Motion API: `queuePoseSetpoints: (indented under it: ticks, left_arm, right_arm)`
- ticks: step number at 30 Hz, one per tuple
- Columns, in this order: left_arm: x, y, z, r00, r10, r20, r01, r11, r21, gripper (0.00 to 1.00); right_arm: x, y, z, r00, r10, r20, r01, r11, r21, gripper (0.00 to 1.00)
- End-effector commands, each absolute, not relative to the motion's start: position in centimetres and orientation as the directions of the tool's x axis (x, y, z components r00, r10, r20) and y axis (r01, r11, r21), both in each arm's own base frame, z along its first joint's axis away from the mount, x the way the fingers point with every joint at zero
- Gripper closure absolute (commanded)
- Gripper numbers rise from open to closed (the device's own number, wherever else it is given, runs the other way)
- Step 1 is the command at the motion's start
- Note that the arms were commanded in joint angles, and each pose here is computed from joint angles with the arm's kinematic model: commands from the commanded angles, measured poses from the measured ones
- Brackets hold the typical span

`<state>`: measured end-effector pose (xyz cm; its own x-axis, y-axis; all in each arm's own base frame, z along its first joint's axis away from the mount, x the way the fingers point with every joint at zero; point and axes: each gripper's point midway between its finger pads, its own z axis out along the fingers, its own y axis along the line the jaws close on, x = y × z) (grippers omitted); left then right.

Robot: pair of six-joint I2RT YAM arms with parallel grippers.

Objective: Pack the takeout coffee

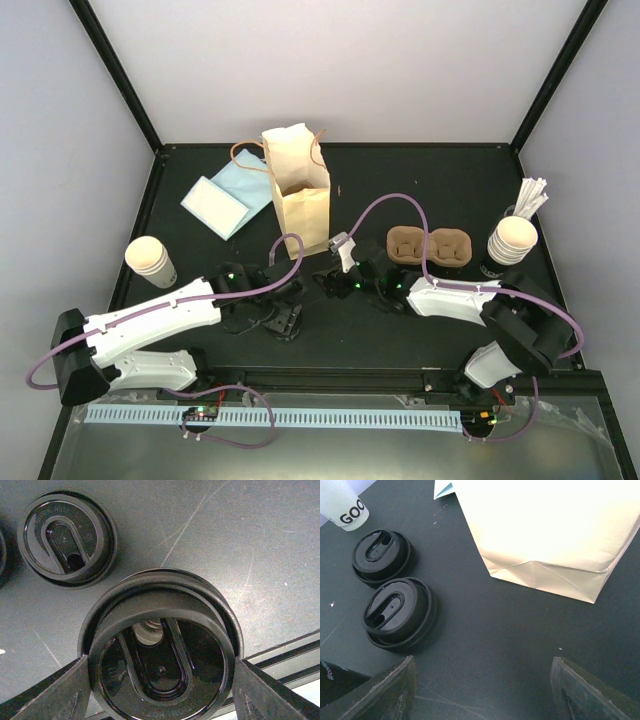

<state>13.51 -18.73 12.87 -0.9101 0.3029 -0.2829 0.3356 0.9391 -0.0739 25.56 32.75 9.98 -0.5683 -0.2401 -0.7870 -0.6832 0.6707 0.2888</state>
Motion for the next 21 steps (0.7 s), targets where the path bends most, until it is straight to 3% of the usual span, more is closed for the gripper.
queuePoseSetpoints:
  ticks: [1,21]
  left_arm:
    - [13.9,-18.5,13.4,-0.902,0.313,-0.297,0.340,0.939,-0.044,0.28]
    - [13.2,-18.9,11.9,-0.908,0.331,-0.256,0.357,0.932,-0.064,0.28]
  right_arm:
    - [26.2,33.5,11.8,-0.529,-0.221,-0.819,-0.702,0.656,0.277,0.24]
    - [26.0,33.7,11.5,-0.533,-0.231,-0.814,-0.710,0.646,0.282,0.24]
